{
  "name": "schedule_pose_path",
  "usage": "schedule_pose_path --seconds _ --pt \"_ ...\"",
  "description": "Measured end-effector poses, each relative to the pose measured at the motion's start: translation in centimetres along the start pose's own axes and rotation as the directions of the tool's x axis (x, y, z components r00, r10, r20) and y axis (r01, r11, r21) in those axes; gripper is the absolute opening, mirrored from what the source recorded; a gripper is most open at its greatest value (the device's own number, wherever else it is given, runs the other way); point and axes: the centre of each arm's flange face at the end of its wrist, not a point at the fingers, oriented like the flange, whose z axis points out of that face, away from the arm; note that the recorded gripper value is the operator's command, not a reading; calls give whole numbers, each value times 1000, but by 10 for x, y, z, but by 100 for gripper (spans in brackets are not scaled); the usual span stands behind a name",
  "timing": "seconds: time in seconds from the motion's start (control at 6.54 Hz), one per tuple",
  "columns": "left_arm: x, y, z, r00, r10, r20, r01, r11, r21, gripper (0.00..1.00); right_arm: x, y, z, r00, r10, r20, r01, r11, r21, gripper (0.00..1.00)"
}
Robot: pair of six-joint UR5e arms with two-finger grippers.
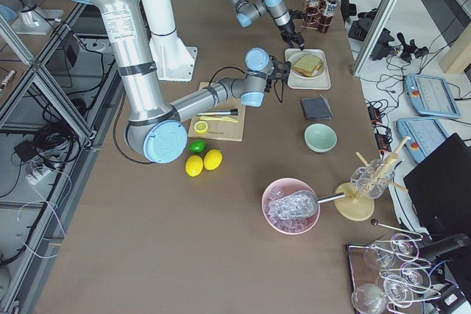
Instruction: Make sandwich and place on tray
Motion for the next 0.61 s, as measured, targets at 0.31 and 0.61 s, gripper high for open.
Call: schedule_pose_path --seconds 0.31,0.61 --pt "-37 -45 -46 998 63 6 -62 996 -70 97 3 -17 -16 1000 12 -6 -12 1000 -1 99" --pt "-84 -83 -116 975 216 48 -211 974 -82 97 19 -52 -50 998 31 -56 -32 999 -19 99"
